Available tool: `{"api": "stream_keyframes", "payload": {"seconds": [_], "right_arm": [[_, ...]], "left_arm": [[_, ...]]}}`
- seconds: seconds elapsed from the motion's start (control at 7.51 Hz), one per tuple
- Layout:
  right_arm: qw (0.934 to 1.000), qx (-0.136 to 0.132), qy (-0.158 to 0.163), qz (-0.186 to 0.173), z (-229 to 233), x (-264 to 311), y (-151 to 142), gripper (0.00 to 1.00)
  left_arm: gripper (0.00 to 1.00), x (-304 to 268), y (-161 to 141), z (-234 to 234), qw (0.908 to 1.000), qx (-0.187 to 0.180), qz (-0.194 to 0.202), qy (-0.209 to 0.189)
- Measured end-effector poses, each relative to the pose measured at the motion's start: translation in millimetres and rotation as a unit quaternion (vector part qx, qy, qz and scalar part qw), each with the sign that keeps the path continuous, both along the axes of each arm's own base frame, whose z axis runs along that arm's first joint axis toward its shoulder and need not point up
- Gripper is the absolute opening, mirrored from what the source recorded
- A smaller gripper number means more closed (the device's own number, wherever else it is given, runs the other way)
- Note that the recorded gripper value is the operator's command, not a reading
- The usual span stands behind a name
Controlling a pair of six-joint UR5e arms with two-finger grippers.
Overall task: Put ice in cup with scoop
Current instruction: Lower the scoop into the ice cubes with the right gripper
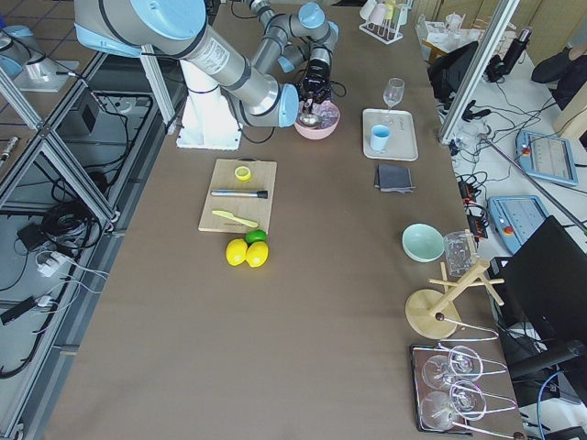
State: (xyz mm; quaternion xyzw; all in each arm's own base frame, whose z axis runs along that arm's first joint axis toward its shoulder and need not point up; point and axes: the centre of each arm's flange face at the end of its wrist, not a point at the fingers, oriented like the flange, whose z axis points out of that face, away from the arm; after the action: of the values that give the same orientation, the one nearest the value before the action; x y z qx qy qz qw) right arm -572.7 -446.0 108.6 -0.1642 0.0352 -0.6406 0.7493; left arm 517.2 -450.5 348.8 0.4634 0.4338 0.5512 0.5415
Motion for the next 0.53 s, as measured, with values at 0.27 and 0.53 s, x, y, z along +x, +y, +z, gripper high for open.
{"api": "stream_keyframes", "payload": {"seconds": [0.27,0.53], "right_arm": [[0.9997,0.009,-0.019,0.008,7,-6,-1,0.00],[0.9983,0.023,-0.051,0.012,22,-5,1,0.00]], "left_arm": [[0.98,1,1,1,1.0000,0.000,-0.001,-0.001],[0.98,1,2,3,1.0000,-0.001,-0.001,-0.002]]}}
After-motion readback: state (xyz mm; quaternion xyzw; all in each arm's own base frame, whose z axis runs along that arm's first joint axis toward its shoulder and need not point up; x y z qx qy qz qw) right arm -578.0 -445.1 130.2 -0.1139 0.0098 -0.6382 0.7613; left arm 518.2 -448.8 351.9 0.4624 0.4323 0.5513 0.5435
